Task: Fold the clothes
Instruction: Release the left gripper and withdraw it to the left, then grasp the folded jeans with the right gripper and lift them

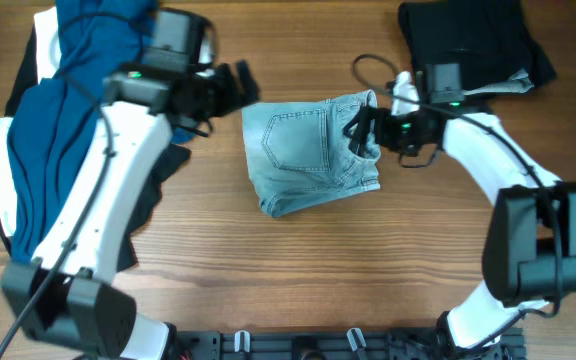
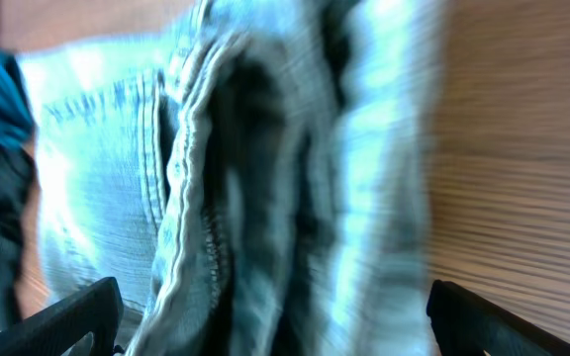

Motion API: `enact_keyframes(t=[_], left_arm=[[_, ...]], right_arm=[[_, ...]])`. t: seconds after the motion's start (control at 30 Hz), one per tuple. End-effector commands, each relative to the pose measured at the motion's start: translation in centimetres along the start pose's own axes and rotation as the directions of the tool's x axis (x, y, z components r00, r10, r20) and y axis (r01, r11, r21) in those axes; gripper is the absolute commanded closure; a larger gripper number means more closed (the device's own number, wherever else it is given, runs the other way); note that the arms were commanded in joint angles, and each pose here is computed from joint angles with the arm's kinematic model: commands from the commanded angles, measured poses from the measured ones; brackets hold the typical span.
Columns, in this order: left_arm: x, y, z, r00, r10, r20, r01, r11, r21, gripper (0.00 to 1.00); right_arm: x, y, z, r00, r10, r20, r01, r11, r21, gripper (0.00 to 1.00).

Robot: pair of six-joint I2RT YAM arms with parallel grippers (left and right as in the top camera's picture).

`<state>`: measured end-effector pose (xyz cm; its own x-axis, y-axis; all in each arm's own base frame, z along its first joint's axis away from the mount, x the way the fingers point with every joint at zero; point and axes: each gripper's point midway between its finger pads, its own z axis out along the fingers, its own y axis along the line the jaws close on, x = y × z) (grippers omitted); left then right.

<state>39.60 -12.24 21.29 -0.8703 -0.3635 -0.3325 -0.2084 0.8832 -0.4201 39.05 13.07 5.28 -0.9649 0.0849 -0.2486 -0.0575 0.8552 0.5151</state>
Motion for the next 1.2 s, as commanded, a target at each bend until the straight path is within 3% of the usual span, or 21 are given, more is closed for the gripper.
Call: enact_keyframes(t=[0.0, 0.17, 0.43, 0.77, 1.0, 1.17], left_arm=[[-1.2, 2.7, -2.0, 0.999, 0.028, 0.041, -0.025, 0.997, -0.067, 0.00], [-1.2, 4.7, -2.2, 0.999, 0.019, 0.048, -0.012, 0.987, -0.160, 0.00], [-1.2, 4.8, -2.2, 0.998, 0.033, 0.045, -0.025, 0.986, -0.167, 0.00], [-1.3, 4.9, -2.2, 0.998, 0.035, 0.051, -0.025, 0.985, -0.172, 0.00], [-1.3, 4.9, -2.2, 0.998, 0.038, 0.051, -0.029, 0.984, -0.176, 0.00], [-1.2, 5.3, -2.3, 0.998, 0.037, 0.047, -0.027, 0.980, -0.196, 0.00]], right_arm=[[1.8, -1.7, 3.5, 0.997, -0.038, -0.071, 0.045, 0.993, 0.109, 0.00], [2.6, -2.9, 5.3, 0.993, -0.065, -0.096, 0.085, 0.972, 0.219, 0.01], [2.9, -5.5, 4.7, 0.994, -0.047, -0.095, 0.081, 0.915, 0.396, 0.01], [0.3, -2.3, 1.0, 0.996, -0.073, -0.053, 0.087, 0.926, 0.366, 0.00], [1.8, -2.6, 3.0, 0.992, -0.054, -0.111, 0.089, 0.936, 0.340, 0.00], [3.5, -1.9, 5.8, 0.983, -0.031, -0.181, 0.075, 0.968, 0.241, 0.03]])
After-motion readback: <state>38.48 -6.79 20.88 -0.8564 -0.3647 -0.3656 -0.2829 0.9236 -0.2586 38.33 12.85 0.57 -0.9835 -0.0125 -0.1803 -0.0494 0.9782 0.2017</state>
